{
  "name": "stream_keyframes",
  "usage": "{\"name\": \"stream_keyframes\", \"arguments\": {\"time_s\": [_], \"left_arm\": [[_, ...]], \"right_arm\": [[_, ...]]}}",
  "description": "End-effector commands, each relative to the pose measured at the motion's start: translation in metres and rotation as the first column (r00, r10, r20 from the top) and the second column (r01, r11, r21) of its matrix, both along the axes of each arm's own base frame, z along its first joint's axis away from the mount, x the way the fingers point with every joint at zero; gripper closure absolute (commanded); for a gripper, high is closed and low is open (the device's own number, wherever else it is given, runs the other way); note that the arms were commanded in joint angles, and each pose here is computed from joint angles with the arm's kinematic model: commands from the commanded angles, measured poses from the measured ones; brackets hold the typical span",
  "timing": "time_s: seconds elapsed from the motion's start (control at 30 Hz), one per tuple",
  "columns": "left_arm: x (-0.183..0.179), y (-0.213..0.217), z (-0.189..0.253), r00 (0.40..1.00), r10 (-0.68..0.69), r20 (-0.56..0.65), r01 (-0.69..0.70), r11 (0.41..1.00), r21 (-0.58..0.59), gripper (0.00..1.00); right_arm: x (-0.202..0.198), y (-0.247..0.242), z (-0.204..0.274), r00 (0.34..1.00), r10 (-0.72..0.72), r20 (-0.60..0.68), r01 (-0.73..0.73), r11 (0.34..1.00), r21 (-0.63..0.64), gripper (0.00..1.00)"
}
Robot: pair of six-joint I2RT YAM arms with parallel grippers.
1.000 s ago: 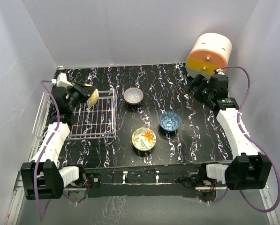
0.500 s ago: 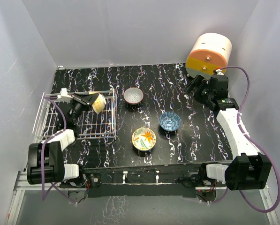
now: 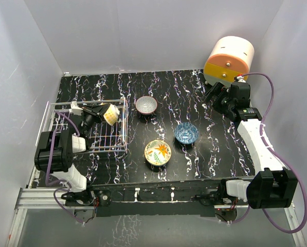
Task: Load the bowls into the dish rack
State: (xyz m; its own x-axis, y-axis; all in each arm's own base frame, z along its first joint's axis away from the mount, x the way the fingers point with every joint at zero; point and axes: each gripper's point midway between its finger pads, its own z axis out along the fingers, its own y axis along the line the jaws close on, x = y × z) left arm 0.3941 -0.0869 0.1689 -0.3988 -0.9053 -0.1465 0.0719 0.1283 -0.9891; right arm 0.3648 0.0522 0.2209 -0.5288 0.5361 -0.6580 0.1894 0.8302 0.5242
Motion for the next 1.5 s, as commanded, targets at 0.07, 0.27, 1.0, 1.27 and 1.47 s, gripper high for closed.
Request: {"name": "stream_keyframes", "arguments": {"time_s": [0.07,0.27,1.0,1.27,1.47], "left_arm": [[0.009,0.002,0.057,0.964,0.005,0.267,0.017,0.997,-0.078,1.00],[0.012,0.002,0.037,0.973,0.001,0.231,0.025,0.994,-0.109,1.00],[-0.001,0.015,0.002,0.999,0.032,-0.008,-0.030,0.982,0.184,0.31],[-0.007,0.026,-0.010,0.989,0.087,-0.120,-0.045,0.948,0.315,0.16],[-0.014,0.038,-0.020,0.973,0.150,-0.173,-0.073,0.920,0.385,0.15]], "right_arm": [[0.011,-0.005,0.018,0.997,-0.016,0.070,0.017,1.000,-0.019,0.04],[0.012,-0.006,0.015,0.998,-0.019,0.064,0.021,1.000,-0.024,0.04],[0.013,-0.005,0.006,0.999,-0.010,0.049,0.012,1.000,-0.023,0.03],[0.012,-0.005,0.004,0.999,-0.013,0.048,0.014,1.000,-0.024,0.03],[0.012,-0.004,0.004,0.999,-0.008,0.050,0.009,1.000,-0.021,0.03]]}}
